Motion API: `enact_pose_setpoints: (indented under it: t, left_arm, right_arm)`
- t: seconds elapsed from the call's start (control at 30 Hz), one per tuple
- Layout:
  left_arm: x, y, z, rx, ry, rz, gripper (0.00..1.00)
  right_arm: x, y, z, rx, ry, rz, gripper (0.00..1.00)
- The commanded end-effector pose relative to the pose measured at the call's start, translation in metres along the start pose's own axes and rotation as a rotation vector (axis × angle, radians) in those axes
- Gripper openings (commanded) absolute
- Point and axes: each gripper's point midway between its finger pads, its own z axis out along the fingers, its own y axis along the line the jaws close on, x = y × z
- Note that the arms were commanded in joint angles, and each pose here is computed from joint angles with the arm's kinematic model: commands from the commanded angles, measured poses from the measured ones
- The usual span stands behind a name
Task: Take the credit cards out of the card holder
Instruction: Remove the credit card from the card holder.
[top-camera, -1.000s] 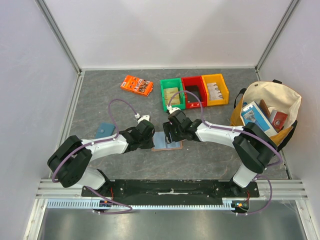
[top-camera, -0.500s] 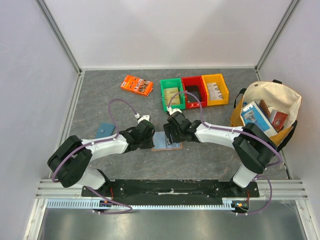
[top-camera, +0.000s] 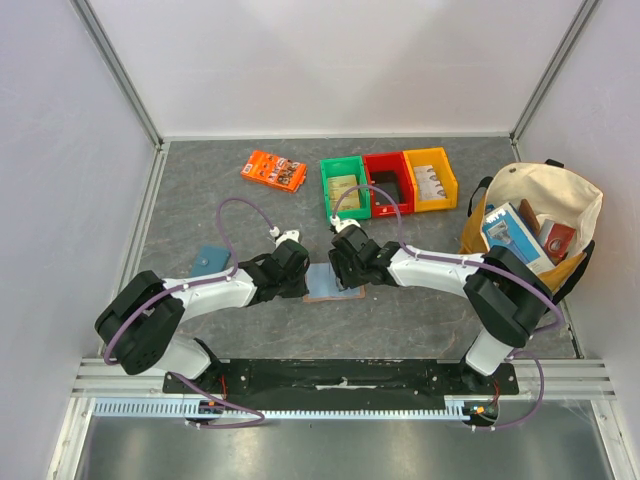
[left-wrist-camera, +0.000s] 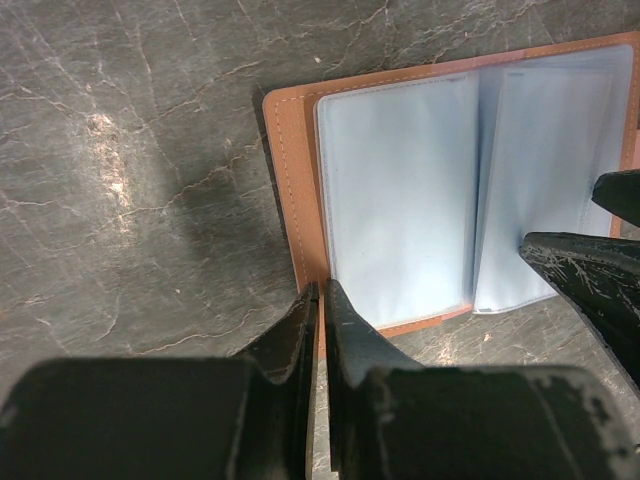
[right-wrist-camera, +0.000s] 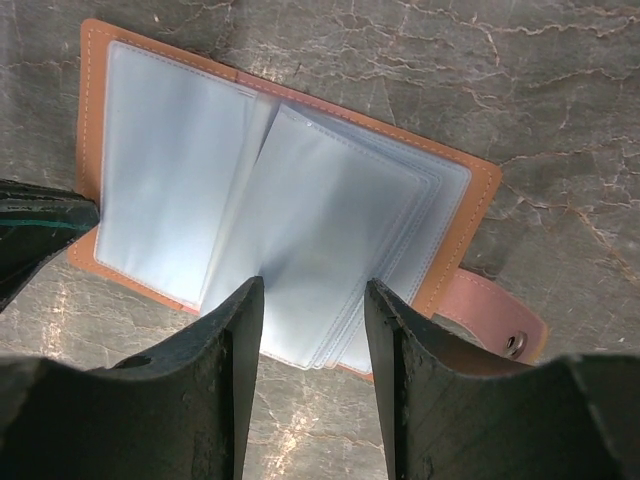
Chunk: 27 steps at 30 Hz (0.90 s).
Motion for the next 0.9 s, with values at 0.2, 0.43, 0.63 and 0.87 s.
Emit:
enact_pose_setpoints:
  t: [0.2, 0.43, 0.63, 0.87]
  left_arm:
    - [0.022, 0.008, 0.006, -0.008, 0.074, 0.035, 0.10]
    - [0.024, 0.006, 0.006, 0.012, 0.078, 0.028, 0.10]
    - [0.023, 0.002, 0.002, 0.041, 0.062, 0.006, 0.10]
    - [0.012, 0.007, -0.015, 0.043, -0.023, -0.069, 0.16]
  right_arm:
    - [-0.019, 0.038, -0.002, -0.164, -0.042, 0.042, 0.49]
    - [-0.033, 0.072, -0.015, -0.344, -0.081, 0.076, 0.49]
    - [-0.038, 0.086, -0.016, -0.417, -0.082, 0.061, 0.51]
    - [-0.036, 0.104, -0.014, -0.501, -0.043, 0.036, 0.57]
